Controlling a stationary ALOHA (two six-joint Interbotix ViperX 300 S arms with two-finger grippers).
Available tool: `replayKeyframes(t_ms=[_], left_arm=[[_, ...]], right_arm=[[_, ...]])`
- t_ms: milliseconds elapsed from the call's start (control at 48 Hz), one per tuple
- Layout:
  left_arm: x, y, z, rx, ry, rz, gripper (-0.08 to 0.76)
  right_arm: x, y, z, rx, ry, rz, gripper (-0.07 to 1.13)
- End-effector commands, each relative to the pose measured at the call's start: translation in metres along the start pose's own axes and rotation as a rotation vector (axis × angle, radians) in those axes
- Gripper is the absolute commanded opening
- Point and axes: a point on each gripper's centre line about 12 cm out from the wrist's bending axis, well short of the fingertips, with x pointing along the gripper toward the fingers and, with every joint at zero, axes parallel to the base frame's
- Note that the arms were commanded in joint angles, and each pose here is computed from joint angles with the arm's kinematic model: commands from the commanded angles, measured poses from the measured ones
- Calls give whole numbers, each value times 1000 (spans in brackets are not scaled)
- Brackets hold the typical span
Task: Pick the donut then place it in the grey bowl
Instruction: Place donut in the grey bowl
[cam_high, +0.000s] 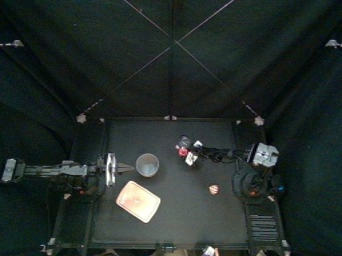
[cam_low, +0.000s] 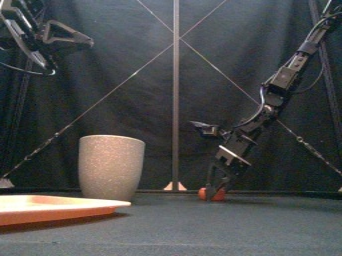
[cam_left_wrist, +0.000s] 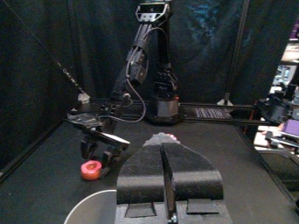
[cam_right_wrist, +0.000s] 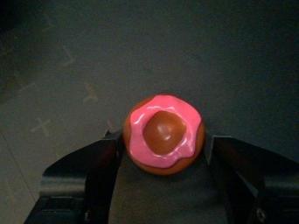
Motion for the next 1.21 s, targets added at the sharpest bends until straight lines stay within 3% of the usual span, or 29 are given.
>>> replayKeyframes(t_ms=[21,208,521,729,1208], left_arm=[[2,0,5,0,-15,1,-19],[2,0,4,0,-14,1,-19],[1,0,3,-1,-11,2,-19],[1,0,2,0,-9,1,-19],[1,0,0,0,-3,2,-19]], right_arm=[[-6,1,9,0,-23,2,799],[-17,17,26,-29,-78,33,725],[-77,95,109,-163,-410,187,725],[-101,134,131,-194,-571,275,725],[-54,163,142,-72,-574,315,746]])
